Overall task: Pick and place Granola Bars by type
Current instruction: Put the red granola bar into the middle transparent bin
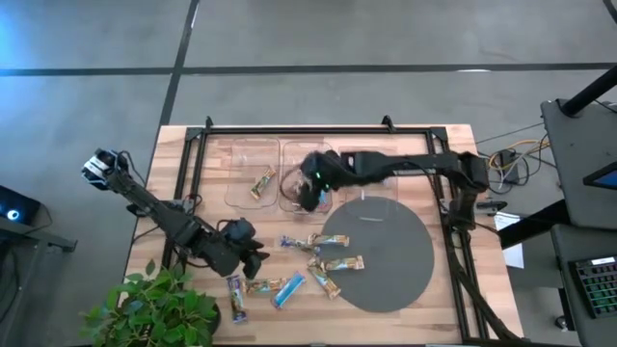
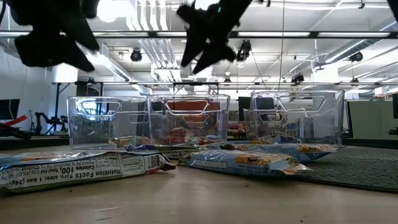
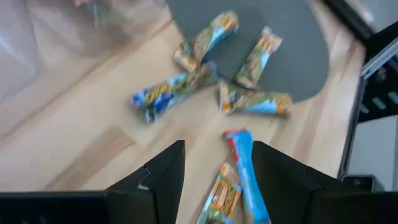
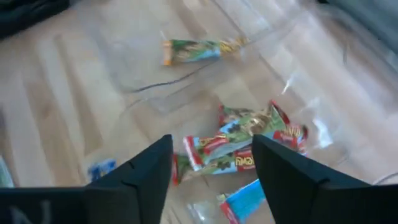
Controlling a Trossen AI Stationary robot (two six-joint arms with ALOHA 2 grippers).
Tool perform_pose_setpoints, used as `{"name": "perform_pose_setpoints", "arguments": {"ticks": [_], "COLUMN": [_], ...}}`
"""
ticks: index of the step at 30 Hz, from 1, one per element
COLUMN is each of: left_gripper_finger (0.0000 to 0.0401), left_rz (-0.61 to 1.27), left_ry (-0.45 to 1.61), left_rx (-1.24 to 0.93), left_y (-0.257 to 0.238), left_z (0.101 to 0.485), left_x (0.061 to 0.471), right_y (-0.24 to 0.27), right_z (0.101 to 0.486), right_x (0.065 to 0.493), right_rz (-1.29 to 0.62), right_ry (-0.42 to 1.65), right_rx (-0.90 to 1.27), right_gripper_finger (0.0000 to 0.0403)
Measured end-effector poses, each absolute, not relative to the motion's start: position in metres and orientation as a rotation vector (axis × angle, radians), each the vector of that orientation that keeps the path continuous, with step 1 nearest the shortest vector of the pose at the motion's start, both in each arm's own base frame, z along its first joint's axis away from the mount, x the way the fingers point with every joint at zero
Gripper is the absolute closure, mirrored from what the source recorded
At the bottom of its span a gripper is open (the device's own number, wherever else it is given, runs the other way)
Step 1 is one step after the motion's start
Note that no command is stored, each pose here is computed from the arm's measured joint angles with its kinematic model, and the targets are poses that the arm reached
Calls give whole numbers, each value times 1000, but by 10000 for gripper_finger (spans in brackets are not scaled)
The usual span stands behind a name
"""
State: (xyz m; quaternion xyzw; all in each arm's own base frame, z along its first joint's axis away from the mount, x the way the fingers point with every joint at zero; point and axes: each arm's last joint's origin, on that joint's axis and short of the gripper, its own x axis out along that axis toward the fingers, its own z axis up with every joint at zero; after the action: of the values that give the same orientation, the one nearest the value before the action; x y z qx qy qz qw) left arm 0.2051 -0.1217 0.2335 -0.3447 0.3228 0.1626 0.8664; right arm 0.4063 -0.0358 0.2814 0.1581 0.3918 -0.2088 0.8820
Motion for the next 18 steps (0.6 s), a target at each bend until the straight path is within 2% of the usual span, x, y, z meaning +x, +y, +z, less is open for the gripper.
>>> {"name": "perform_pose_setpoints", "arguments": {"ticks": [5,12,18], "left_gripper_finger": [231,231,234], "left_rz": [321,352,392], "left_ry": [723,775,876], "left_rx": [-753,-851,-771], "left_y": [-117,-110,-126], "left_z": [225,217,217], "left_x": [216,242,276], "right_y": [2,27,40], "right_z": [296,304,318], "right_x": [396,373,347], "right_rz": [-405,-472,-584], "right_ry": [819,895,901], "right_rx": [153,282,344], "right_gripper_finger": [135,66,41]}}
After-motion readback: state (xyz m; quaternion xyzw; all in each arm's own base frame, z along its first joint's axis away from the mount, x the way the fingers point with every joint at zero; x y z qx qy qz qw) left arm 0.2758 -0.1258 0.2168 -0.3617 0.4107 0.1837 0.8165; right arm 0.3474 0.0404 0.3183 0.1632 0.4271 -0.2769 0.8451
